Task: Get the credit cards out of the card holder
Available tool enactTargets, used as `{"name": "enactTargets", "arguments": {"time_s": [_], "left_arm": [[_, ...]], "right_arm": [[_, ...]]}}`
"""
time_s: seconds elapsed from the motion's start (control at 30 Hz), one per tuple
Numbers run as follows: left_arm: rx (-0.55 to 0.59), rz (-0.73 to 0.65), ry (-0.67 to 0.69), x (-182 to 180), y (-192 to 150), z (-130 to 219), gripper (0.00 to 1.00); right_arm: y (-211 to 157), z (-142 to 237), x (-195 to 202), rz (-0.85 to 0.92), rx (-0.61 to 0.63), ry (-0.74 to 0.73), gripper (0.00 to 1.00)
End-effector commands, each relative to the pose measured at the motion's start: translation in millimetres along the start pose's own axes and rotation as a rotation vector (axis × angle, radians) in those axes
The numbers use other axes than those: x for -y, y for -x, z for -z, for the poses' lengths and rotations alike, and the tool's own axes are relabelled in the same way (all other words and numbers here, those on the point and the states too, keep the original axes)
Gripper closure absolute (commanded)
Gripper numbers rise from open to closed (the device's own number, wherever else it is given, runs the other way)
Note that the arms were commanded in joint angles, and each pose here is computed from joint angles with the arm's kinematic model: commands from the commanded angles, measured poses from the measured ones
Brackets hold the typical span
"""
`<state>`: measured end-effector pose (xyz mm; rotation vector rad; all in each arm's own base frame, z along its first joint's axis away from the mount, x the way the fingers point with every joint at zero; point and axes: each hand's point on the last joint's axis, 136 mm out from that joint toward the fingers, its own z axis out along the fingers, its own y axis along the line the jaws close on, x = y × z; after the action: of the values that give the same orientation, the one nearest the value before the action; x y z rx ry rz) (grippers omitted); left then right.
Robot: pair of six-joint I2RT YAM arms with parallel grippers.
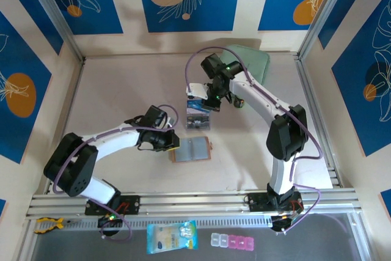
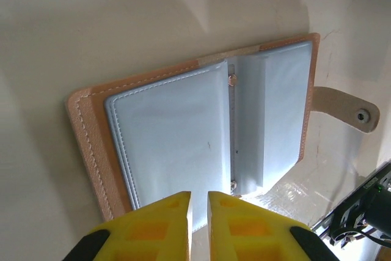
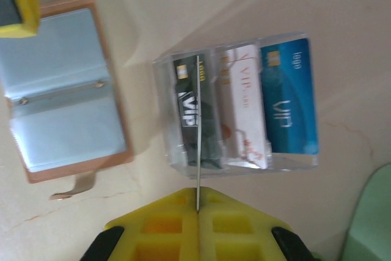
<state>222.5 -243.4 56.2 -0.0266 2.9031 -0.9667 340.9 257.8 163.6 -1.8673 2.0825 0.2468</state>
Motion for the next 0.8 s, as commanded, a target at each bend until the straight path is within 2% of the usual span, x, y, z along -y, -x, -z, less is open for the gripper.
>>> {"name": "enactTargets", "arguments": {"time_s": [0.0,0.23,0.57,0.77], "left_arm": [[0.02,-0.017,0.012,4,0,11,0.85],[0.029,-0.004,0.022,0,-4,15,0.85],[0.032,0.001,0.043,-3,-5,18,0.84],[0.038,-0.002,0.048,-2,-5,21,0.84]], "right_arm": [[3,-6,9,0.04,0.022,0.037,1.0],[1,-22,42,0.029,0.039,0.054,1.0],[-5,-49,52,0.051,0.032,0.085,0.93],[-4,-49,55,0.043,0.045,0.067,0.83]]}}
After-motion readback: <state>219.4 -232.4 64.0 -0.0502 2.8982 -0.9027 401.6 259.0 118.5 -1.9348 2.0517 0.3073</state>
